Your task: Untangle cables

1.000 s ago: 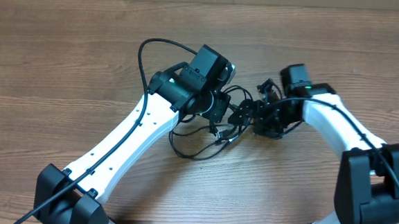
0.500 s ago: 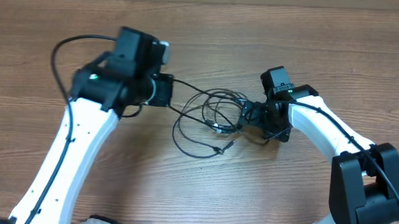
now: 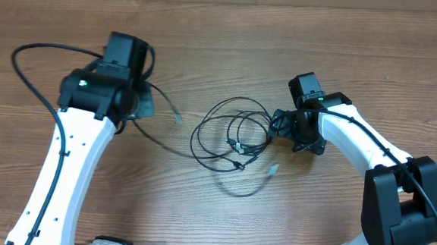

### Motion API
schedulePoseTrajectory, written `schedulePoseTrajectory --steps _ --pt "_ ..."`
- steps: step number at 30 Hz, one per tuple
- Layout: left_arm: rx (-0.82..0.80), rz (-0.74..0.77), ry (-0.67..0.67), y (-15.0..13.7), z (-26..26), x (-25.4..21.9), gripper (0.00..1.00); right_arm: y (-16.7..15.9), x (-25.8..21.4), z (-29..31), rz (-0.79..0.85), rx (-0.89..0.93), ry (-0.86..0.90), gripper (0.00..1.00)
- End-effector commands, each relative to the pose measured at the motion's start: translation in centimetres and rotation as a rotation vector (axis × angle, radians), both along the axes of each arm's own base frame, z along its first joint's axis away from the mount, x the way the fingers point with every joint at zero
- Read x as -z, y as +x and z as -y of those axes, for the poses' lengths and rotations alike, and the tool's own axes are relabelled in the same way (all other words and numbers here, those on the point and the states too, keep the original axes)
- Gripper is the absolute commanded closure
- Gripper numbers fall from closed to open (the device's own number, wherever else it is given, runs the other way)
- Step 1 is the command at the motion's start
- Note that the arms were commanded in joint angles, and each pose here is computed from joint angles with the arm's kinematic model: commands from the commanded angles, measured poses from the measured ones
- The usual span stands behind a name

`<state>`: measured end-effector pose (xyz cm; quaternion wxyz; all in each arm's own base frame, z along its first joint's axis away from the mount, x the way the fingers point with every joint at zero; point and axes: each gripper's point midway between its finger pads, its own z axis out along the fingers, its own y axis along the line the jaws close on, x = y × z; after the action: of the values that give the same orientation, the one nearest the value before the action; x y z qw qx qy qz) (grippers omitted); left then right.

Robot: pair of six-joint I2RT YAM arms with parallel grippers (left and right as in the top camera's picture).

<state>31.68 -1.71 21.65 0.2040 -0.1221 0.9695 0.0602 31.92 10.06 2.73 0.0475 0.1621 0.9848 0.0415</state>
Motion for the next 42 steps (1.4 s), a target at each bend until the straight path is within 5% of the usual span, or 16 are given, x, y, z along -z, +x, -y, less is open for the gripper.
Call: schedulePoseTrajectory --steps 1,11,19,23,26,29,31,34,35,36,37,38,42 --pt "-0.055 0.030 -0.054 0.3 -0.7 -0.9 0.95 0.0 0.3 0.7 0.003 0.013 -0.034 0.00" --pt "0.066 -0.079 -0.145 0.6 1.9 1.6 0.79 0.0 0.3 0.7 0.002 0.013 -0.033 0.00" --pt "0.300 -0.315 -0.344 0.2 6.6 7.1 0.44 0.0 0.3 0.5 -0.001 0.008 -0.021 0.00" --pt "0.300 -0.418 -0.376 0.0 7.6 9.8 0.39 -0.5 0.2 -0.8 -0.023 -0.028 0.048 0.00" --pt "0.342 -0.456 -0.400 0.0 9.6 11.4 0.39 -0.9 -0.3 -3.5 -0.034 -0.133 0.198 0.19" --pt "0.384 -0.463 -0.408 -0.2 11.6 12.4 0.40 -1.3 -0.7 -4.9 -0.044 -0.175 0.278 0.49" --pt "0.406 -0.451 -0.403 -0.3 13.1 13.4 0.41 -1.5 -0.7 -5.3 -0.048 -0.182 0.285 0.96" --pt "0.397 -0.425 -0.410 -0.3 14.6 14.9 0.46 -1.5 -0.7 -5.3 -0.046 -0.184 0.281 0.96" --pt "0.399 -0.418 -0.412 -0.3 14.8 15.2 0.47 -1.4 -0.7 -5.3 -0.043 -0.184 0.281 0.92" --pt "0.404 -0.412 -0.413 -0.3 15.1 15.5 0.48 -1.2 -0.7 -5.3 -0.037 -0.183 0.278 0.60" --pt "0.413 -0.408 -0.412 -0.4 15.4 15.9 0.47 -1.1 -0.7 -5.3 -0.030 -0.183 0.277 0.08" --pt "0.421 -0.405 -0.411 -0.5 15.6 16.1 0.41 -1.0 -0.7 -5.3 -0.029 -0.177 0.278 0.00" --pt "0.439 -0.414 -0.406 -1.2 16.1 16.8 0.18 -1.2 -0.7 -5.3 -0.040 -0.151 0.280 0.00"
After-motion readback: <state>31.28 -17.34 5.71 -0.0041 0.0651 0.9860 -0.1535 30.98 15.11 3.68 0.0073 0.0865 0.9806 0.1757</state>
